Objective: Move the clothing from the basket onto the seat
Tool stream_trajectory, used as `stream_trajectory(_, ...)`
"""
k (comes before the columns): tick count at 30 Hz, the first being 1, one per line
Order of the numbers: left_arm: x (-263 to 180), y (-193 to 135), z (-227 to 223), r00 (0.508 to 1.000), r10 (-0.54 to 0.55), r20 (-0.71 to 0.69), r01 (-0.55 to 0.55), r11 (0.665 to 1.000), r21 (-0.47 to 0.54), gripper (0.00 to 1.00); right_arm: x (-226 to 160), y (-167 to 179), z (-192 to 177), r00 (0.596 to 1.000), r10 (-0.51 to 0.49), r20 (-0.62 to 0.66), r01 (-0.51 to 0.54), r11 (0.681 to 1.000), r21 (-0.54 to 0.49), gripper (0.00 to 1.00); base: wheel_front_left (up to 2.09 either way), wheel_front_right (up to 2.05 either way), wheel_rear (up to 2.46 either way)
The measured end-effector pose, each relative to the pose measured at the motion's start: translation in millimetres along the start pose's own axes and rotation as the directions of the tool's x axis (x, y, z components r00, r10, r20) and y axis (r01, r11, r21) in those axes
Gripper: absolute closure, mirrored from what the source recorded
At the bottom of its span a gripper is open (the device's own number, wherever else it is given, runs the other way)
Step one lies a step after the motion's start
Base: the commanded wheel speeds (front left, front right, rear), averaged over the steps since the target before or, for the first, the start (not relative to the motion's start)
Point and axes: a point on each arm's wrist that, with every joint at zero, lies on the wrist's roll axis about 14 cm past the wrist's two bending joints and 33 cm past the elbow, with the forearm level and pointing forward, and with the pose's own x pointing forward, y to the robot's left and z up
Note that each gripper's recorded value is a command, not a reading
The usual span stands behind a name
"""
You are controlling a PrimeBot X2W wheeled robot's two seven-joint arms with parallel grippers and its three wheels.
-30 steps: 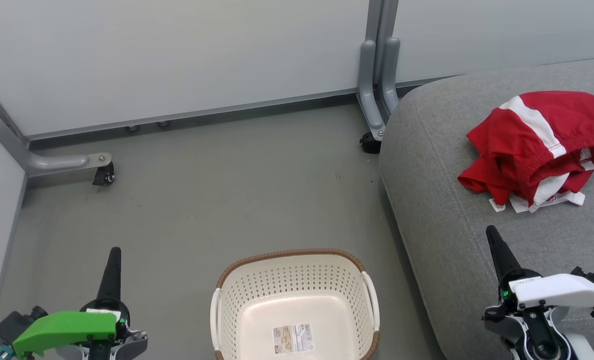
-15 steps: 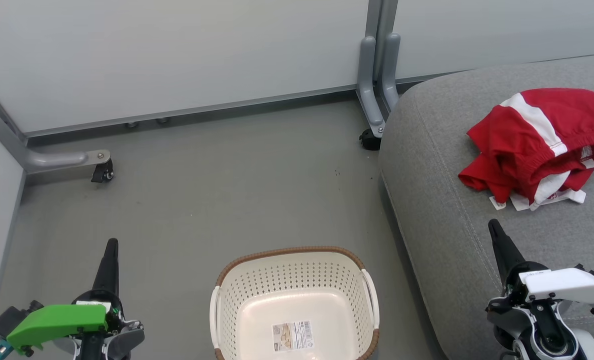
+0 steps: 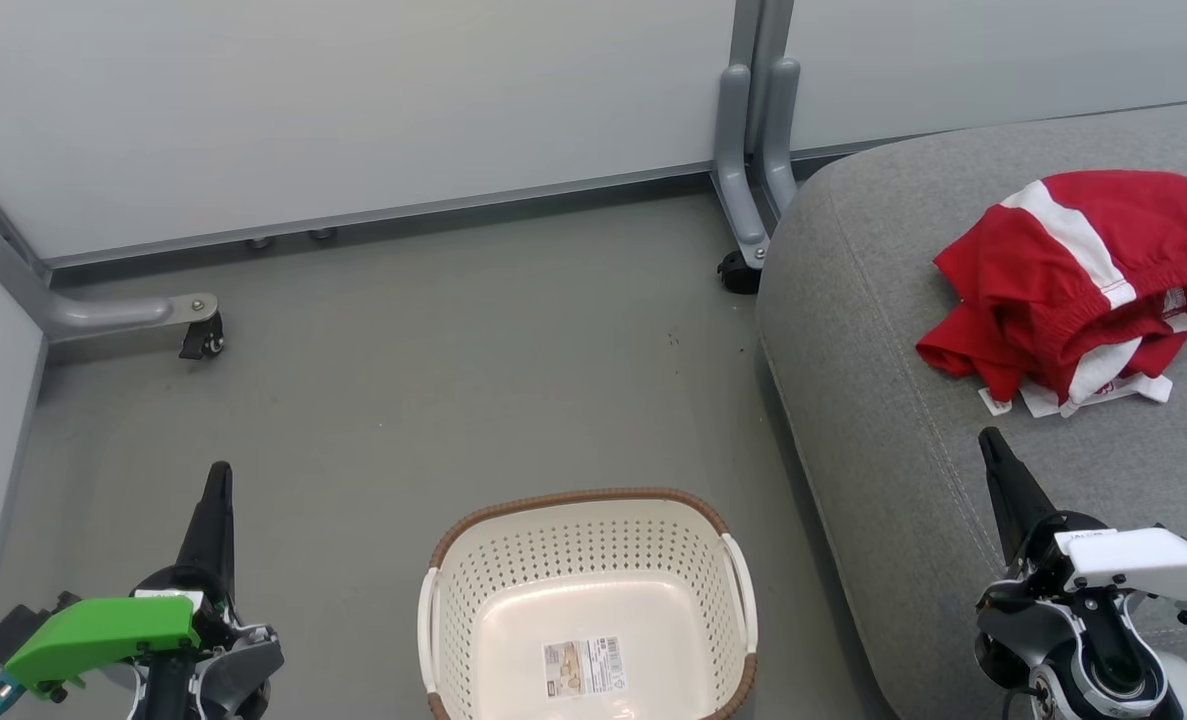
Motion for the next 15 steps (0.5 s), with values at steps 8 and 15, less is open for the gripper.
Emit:
stream_trajectory(8, 1.6, -0.7, 0.9, 1.000, -0.003, 0.000, 0.003, 1.000, -0.028, 1.00, 2.1, 1.3, 1.1, 1.000, 0.005, 0.000, -0.005, 0.999, 0.034, 1.00, 0.00, 0.00, 0.00)
stream_trajectory(15, 1.6, -0.6, 1.2, 1.000, -0.003, 0.001, 0.003, 1.000, -0.030, 1.00, 2.1, 1.3, 1.1, 1.000, 0.005, -0.001, -0.005, 0.999, 0.036, 1.00, 0.00, 0.00, 0.00)
